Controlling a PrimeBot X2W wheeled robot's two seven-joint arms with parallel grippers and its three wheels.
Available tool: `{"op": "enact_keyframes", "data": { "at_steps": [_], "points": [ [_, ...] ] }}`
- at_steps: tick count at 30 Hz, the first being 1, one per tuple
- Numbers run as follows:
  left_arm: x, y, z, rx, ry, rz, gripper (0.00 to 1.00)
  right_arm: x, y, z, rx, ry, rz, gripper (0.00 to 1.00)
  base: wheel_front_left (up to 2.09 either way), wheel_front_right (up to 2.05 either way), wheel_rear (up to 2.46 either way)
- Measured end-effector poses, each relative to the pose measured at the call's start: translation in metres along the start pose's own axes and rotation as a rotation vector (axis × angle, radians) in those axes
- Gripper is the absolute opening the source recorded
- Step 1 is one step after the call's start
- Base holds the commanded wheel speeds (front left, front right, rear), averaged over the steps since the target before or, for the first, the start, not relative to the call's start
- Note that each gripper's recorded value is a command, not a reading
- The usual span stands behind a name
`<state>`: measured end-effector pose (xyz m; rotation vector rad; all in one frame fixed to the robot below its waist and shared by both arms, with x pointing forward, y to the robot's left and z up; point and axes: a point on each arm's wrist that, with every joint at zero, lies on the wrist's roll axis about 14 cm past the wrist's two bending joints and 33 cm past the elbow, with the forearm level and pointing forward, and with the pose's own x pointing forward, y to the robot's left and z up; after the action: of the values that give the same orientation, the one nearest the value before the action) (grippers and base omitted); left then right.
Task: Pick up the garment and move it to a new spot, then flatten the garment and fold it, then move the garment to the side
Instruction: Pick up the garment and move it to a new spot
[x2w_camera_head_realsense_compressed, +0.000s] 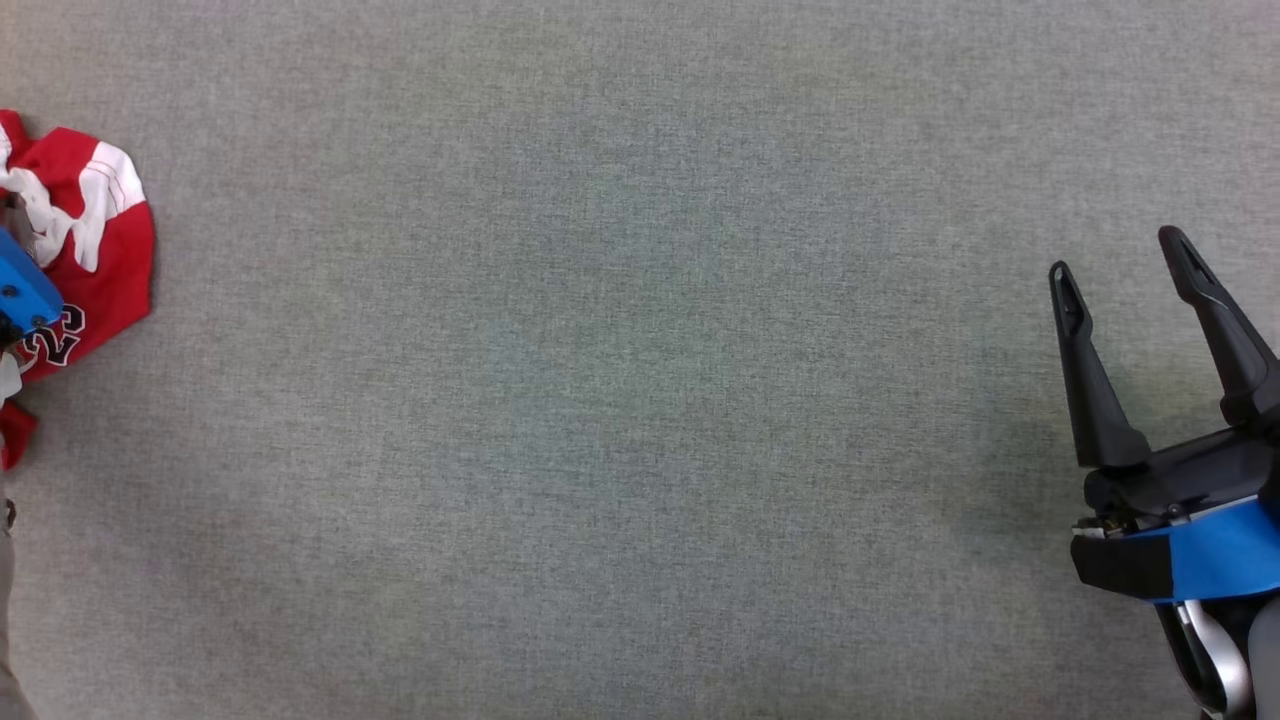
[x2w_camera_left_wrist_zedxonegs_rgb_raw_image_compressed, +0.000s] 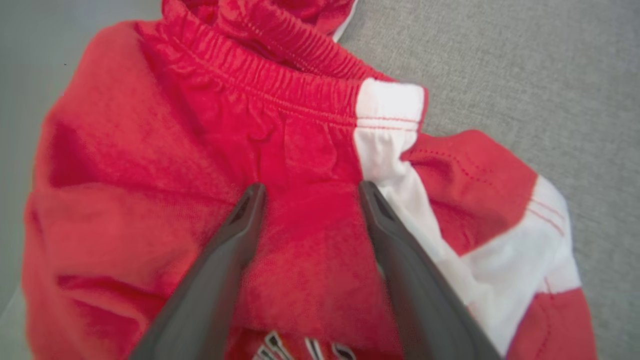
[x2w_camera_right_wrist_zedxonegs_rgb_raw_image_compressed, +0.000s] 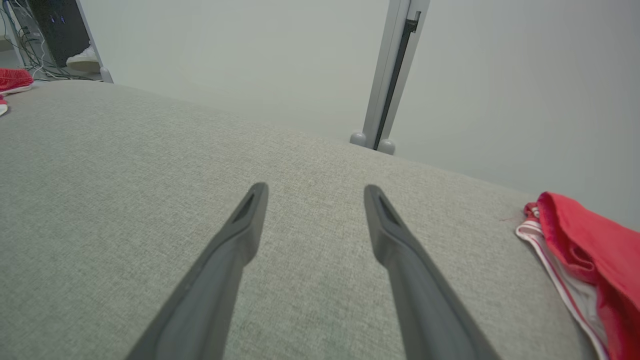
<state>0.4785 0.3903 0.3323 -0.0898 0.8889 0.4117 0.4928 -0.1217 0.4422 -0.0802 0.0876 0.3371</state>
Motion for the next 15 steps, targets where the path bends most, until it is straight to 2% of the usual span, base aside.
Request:
{"op": "enact_keyframes", "data": {
  "at_steps": [2, 3, 4, 5, 15],
  "points": [
    [0.000, -0.005, -0.003, -0.020, 0.030, -0.014, 1.00, 0.000, -0.001, 0.002, -0.002, -0.005, -0.002, 1.00, 0.00, 0.00, 0.00],
    [0.000, -0.005, -0.005, -0.021, 0.048, -0.016, 0.86, -0.001, -0.002, 0.003, -0.003, -0.006, -0.004, 1.00, 0.00, 0.00, 0.00],
    [0.000, -0.006, -0.007, -0.018, 0.063, -0.018, 0.32, -0.002, -0.002, 0.004, -0.003, -0.006, -0.006, 1.00, 0.00, 0.00, 0.00],
    [0.000, -0.007, -0.007, -0.022, 0.071, -0.023, 0.00, -0.003, -0.003, 0.004, -0.004, -0.006, -0.009, 1.00, 0.00, 0.00, 0.00],
    [-0.015, -0.013, 0.002, 0.014, 0.020, -0.062, 0.00, -0.012, -0.002, 0.018, 0.012, -0.037, -0.024, 1.00, 0.00, 0.00, 0.00]
  ]
}}
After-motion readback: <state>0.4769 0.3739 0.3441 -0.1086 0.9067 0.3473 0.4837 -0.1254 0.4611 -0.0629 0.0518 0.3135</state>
